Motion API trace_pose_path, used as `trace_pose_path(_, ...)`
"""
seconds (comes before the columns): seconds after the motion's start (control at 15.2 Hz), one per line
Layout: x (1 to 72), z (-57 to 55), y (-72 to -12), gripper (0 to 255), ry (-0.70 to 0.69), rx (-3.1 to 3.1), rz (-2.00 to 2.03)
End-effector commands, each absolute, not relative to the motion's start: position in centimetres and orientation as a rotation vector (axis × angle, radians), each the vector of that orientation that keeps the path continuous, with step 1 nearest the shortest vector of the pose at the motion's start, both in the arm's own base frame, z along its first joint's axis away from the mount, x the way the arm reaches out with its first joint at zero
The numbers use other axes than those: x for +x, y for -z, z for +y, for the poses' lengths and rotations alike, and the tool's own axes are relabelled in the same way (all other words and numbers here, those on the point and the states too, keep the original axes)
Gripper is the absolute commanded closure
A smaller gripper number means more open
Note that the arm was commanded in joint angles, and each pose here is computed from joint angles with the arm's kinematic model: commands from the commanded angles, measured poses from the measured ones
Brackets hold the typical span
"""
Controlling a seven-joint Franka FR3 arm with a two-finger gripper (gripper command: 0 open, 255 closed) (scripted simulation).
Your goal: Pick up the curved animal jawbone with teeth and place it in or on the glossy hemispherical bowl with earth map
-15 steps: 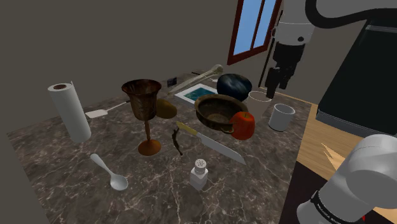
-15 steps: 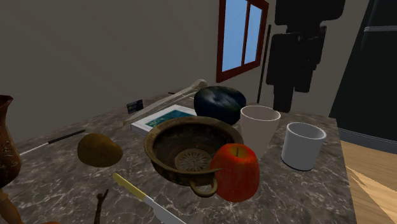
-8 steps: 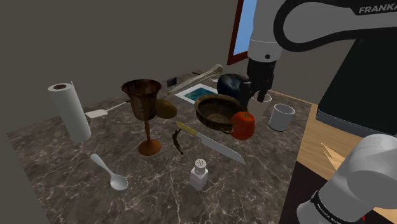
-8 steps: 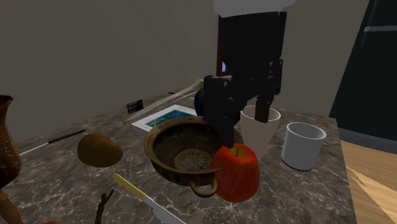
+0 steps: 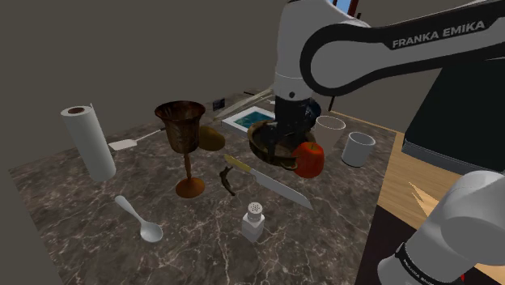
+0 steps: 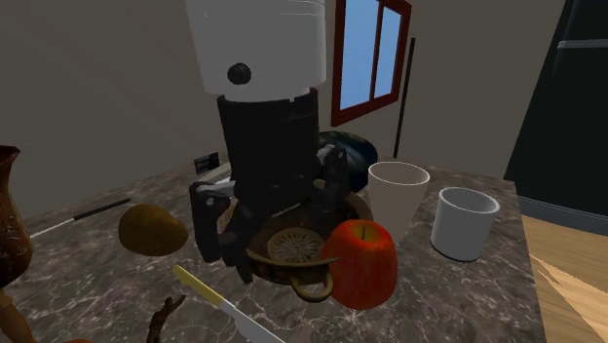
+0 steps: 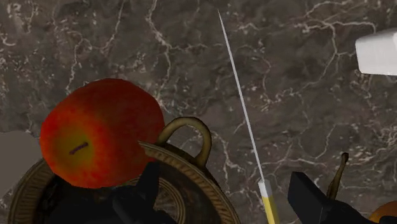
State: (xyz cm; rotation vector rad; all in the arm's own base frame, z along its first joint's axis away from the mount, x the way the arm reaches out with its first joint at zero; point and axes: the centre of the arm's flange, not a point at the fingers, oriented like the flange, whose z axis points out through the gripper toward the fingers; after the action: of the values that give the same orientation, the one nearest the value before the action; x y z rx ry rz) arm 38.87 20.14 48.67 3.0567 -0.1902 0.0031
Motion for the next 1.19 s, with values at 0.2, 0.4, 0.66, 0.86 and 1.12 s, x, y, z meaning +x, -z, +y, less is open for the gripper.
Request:
trace_pose_path(0.2, 41.9, 24.9, -45.7, 0, -0.025, 3.059, -0.284)
trace_pose_path(0.4, 44.0, 27.7, -44.0, 0, -0.038, 3.059, -0.339)
trace_pose_path(0.66, 46.9, 31.3, -41.8, 0, -0.056, 3.056, -0.411)
trace_pose_path(0.86, 48.7, 33.4, -40.5, 0, -0.066, 3.054, -0.454)
trace_pose_path(1.12, 48.8, 33.3, -38.4, 0, -0.066, 3.054, -0.454)
